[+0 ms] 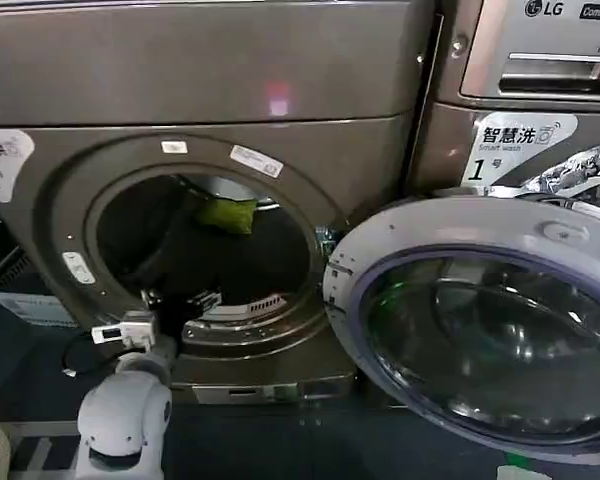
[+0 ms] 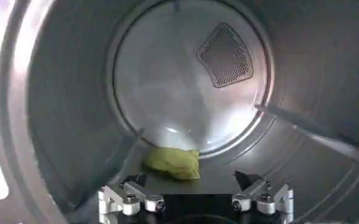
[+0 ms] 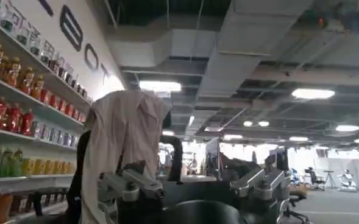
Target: Grasp the clothes from the dryer.
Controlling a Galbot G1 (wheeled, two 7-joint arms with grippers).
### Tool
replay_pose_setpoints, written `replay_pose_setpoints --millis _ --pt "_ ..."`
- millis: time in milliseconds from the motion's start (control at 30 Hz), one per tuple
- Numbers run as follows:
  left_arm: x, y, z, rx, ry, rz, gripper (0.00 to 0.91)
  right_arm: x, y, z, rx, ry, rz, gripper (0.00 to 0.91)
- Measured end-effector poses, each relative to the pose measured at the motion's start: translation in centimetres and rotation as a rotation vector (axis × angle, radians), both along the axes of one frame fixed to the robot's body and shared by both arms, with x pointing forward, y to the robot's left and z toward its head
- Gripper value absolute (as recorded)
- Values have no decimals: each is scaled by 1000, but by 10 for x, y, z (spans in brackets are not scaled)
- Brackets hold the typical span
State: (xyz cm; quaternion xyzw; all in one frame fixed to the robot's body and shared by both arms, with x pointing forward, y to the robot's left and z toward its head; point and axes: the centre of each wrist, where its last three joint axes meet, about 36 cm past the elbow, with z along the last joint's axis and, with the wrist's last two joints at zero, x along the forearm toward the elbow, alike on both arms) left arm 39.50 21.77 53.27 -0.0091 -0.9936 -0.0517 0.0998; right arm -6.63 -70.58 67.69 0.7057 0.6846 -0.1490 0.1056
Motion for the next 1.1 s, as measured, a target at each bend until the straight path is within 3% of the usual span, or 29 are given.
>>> replay_pose_setpoints --millis 1100 --pt "0 1 -5 -4 17 2 907 -9 -1 -4 3 6 -19 907"
